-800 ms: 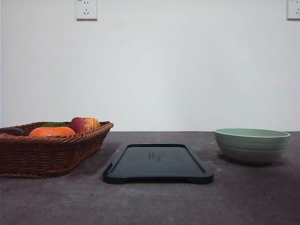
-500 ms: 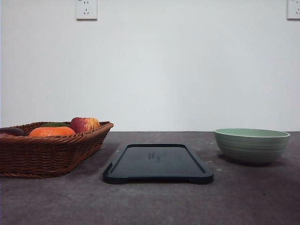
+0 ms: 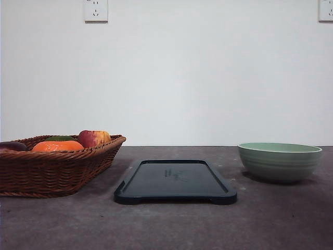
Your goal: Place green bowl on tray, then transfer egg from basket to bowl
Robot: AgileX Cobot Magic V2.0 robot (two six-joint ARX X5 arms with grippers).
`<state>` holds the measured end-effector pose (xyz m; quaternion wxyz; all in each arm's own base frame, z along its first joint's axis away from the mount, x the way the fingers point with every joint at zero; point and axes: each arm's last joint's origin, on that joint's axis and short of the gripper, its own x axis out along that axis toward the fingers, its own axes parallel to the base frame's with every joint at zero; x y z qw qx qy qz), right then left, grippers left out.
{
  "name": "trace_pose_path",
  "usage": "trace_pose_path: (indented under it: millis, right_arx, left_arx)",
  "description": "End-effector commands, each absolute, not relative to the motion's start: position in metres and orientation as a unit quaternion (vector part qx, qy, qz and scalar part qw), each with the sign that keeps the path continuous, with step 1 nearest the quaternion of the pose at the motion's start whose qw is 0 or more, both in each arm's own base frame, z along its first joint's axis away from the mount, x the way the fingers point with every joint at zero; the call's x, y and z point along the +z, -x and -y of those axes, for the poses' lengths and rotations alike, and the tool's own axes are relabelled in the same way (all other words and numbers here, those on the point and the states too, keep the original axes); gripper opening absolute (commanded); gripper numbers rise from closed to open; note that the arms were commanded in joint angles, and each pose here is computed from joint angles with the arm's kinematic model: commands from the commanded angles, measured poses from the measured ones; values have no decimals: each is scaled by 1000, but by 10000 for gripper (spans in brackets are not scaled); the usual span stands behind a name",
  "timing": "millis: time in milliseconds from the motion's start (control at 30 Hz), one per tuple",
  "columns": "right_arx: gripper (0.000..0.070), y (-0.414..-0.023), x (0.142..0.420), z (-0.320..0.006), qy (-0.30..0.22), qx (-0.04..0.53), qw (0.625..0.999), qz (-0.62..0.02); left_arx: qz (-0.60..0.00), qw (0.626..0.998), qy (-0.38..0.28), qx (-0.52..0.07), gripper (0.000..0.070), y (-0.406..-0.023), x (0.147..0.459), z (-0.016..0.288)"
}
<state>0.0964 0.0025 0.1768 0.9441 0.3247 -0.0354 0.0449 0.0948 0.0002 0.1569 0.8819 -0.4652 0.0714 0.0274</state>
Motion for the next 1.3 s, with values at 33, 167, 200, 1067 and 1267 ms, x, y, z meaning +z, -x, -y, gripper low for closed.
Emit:
trace_pose_path:
  millis: [33,167,200,1067,1267]
  right_arx:
    - [6,-97,176,-2,-397,47,916,33]
    - [6,-97,177,-2,-409,49,910,34]
    - [6,-97,177,-2,-407,50,911,36]
    - [6,-102,243,-5,-228,78,970,-16]
    - [6,-114,260,-8,-151,107,980,-72]
  left_arx:
    - [-61,873,483,22,0,-96,155,0]
    - [-31,880,473,6,0,-97,162,0]
    - [-27,885,465,3,0,-97,164,0]
    - [-100,976,195,12,0,-106,272,-1]
    - [-154,980,125,-31,0,-124,289,2]
